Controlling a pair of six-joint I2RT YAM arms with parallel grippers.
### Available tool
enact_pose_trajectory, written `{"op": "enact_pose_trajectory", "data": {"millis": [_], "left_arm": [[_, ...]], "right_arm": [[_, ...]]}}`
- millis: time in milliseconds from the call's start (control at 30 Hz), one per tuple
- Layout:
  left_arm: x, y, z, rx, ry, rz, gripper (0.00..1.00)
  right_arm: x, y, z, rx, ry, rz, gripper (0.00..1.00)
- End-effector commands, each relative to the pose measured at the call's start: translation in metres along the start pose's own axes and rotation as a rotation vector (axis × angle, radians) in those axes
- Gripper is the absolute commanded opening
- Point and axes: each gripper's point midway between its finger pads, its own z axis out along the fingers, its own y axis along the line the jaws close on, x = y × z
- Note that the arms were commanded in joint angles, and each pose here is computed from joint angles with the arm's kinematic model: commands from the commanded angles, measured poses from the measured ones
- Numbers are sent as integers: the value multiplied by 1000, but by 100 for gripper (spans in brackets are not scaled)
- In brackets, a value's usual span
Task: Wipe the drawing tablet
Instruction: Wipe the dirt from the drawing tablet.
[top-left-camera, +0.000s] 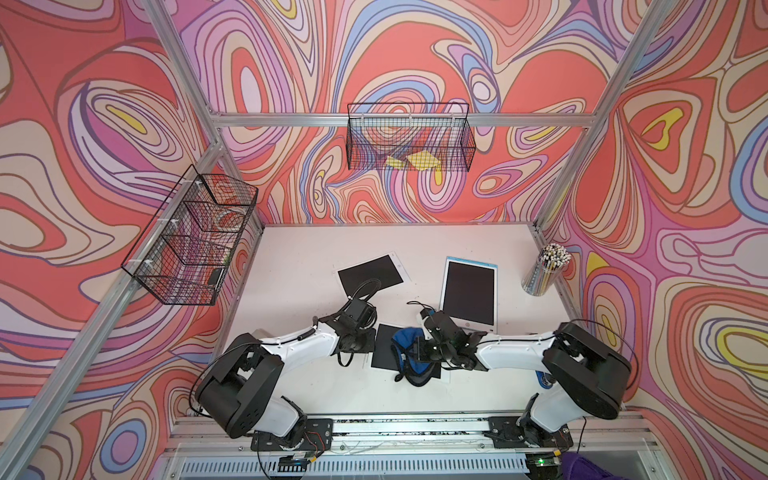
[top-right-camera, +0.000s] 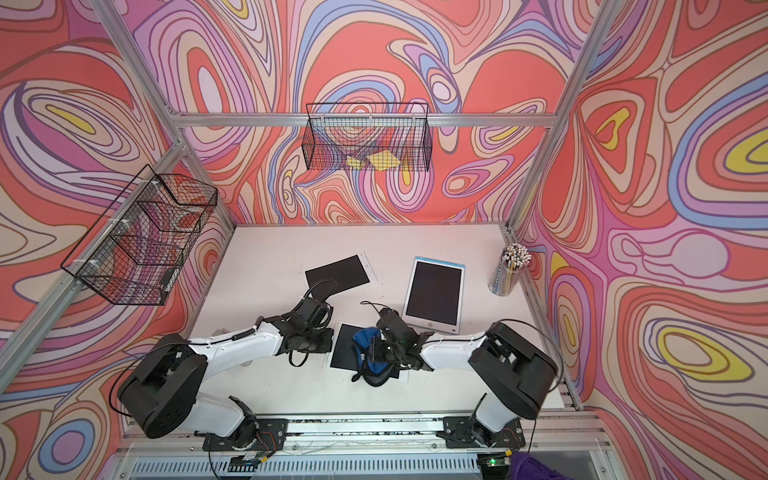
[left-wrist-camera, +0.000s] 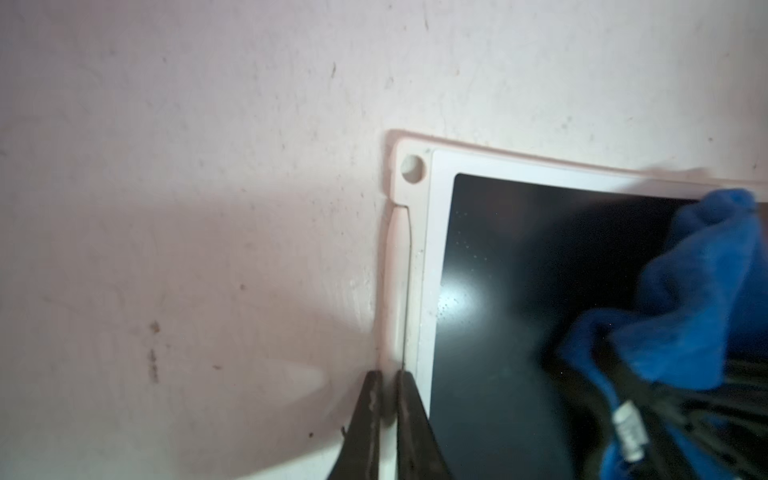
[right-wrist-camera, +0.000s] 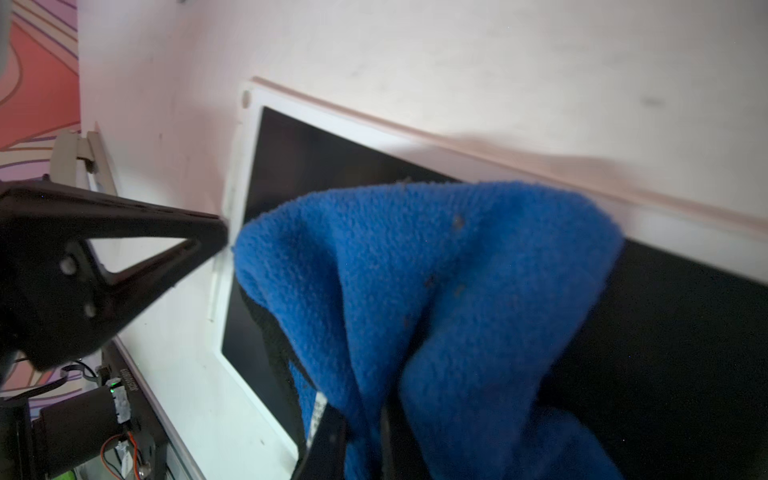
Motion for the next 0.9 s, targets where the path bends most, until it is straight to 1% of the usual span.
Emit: {"op": "enact_pose_trajectory", "data": {"millis": [0,100,200,267,367,433,533,600,667,733,833,867], "left_arm": [[45,39,12,-151,142,-33,6],[46,40,12,-152,144,-33,6],[46,39,12,-150,145,-32,6],[46,39,12,-147,144,-32,5],[46,38,12,-145,147,-32,5],[46,38,13,-142,147,-36,5],[47,38,13,-143,148,-39,5],[48,39,14,-144,150,-40,5],[48,39,13,-143,149,-42,5],[49,40,13,-145,149,-42,5],[49,40,13,-145,147,-41,5],[49,40,13,-145,147,-41,5]], "right_arm": [[52,-88,-21,278,143,68,0],[51,-86,-23,249,133,86,0],[47,-74,-11,192,146,98,0],[45,-60,1,155,150,90,0],[45,-32,25,143,177,27,0],[48,-10,44,108,195,3,0],[56,8,71,67,235,-2,0],[61,8,80,58,250,14,0],[63,0,77,84,245,26,0],[62,-13,67,126,231,27,0],[59,-43,44,186,211,65,0],[51,-49,32,186,186,85,0]]}}
